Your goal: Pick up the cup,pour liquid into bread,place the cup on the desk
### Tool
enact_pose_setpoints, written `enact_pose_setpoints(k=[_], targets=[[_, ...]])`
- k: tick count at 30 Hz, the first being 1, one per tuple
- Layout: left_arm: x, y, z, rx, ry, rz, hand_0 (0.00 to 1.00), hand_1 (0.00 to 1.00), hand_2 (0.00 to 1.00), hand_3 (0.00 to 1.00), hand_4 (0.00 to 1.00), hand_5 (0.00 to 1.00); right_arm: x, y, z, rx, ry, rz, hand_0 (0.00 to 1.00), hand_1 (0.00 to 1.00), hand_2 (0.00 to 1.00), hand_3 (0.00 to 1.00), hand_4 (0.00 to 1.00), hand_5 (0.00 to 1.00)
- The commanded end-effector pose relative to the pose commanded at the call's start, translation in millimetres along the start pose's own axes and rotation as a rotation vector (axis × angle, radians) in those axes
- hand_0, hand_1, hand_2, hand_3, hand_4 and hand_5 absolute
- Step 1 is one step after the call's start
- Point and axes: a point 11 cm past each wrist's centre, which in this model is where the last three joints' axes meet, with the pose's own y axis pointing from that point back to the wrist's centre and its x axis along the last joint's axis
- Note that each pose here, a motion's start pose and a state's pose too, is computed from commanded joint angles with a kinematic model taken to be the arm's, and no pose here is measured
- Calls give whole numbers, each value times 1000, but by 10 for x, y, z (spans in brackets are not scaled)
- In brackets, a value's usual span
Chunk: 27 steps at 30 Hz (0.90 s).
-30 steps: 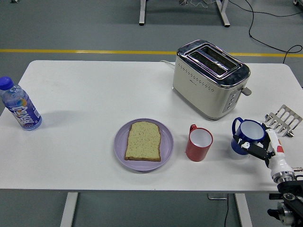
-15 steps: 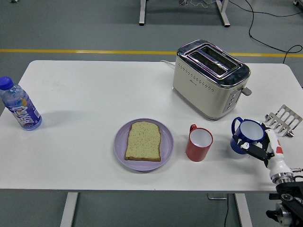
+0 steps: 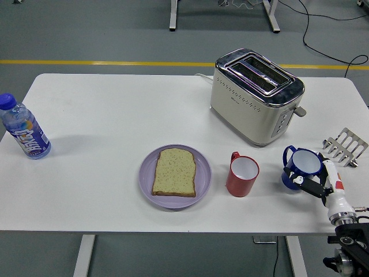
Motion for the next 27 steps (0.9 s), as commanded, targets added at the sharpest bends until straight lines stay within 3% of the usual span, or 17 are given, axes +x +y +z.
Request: enact_pose_setpoints(k=[27], targets=[[-11, 2, 22, -3, 3, -5, 690, 756, 773, 611, 396, 998, -18, -13, 64, -3, 7, 8, 447, 411, 530, 513, 706, 2]])
